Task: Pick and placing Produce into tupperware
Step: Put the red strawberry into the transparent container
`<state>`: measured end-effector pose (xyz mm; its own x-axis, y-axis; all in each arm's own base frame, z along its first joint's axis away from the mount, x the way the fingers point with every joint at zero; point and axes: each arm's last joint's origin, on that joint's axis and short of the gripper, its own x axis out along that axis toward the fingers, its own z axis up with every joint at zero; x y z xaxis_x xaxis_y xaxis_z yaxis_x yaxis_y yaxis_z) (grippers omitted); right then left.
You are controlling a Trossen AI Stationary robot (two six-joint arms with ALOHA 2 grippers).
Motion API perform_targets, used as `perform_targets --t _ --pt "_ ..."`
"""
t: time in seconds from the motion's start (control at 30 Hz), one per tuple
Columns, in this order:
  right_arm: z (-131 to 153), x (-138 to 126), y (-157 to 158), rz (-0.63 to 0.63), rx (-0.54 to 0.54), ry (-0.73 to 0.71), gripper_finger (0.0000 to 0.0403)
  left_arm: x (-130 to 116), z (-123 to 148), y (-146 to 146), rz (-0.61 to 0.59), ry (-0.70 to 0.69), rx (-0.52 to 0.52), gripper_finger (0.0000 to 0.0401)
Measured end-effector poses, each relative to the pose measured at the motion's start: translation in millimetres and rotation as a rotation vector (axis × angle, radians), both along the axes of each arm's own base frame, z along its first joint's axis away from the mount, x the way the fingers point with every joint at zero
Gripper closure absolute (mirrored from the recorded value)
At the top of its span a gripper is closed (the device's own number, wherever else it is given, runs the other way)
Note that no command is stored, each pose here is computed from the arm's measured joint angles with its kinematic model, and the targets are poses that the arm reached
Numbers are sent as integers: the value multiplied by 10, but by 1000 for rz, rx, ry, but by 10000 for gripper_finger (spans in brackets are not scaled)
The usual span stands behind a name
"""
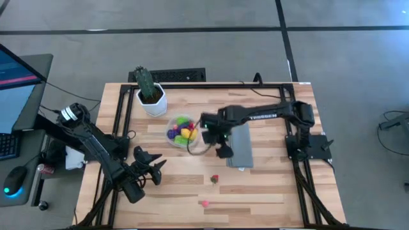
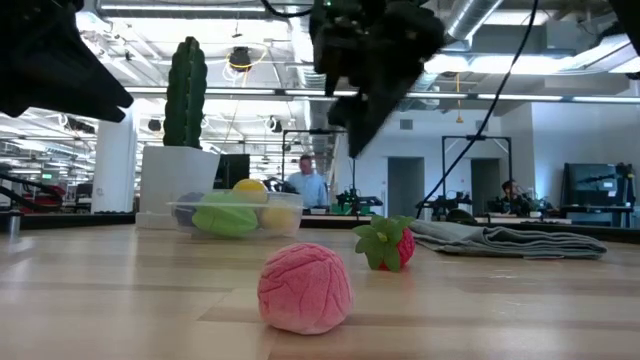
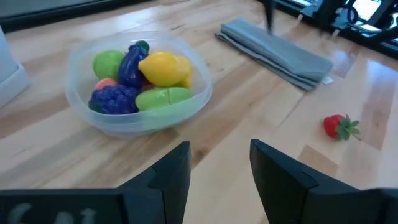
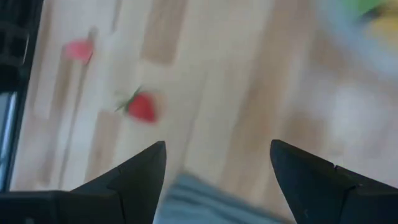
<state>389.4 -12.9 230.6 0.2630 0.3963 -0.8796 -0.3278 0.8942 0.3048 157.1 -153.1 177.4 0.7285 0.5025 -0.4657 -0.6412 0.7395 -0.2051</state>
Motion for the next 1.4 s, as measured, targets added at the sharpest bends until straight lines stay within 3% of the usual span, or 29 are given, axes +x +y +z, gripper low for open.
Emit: perform_targets --t 0.27,0.5,0.73,1.1,1.23,1.4 --pt "-404 -189 413 100 11 123 91 15 1 7 -2 7 6 246" --pt "-626 -225 574 41 45 112 91 12 -4 4 -7 28 -10 246" --pt "-620 -259 710 -59 104 -28 91 6 -16 -3 -19 68 -37 246" --pt "-497 -900 841 -320 68 -353 96 -22 115 59 -59 75 -5 246" --pt "-625 -1139 923 -362 27 -398 96 -4 168 110 -44 59 -18 246" --pt "-925 -1336 1041 -415 77 -437 97 2 226 138 -34 27 -47 246"
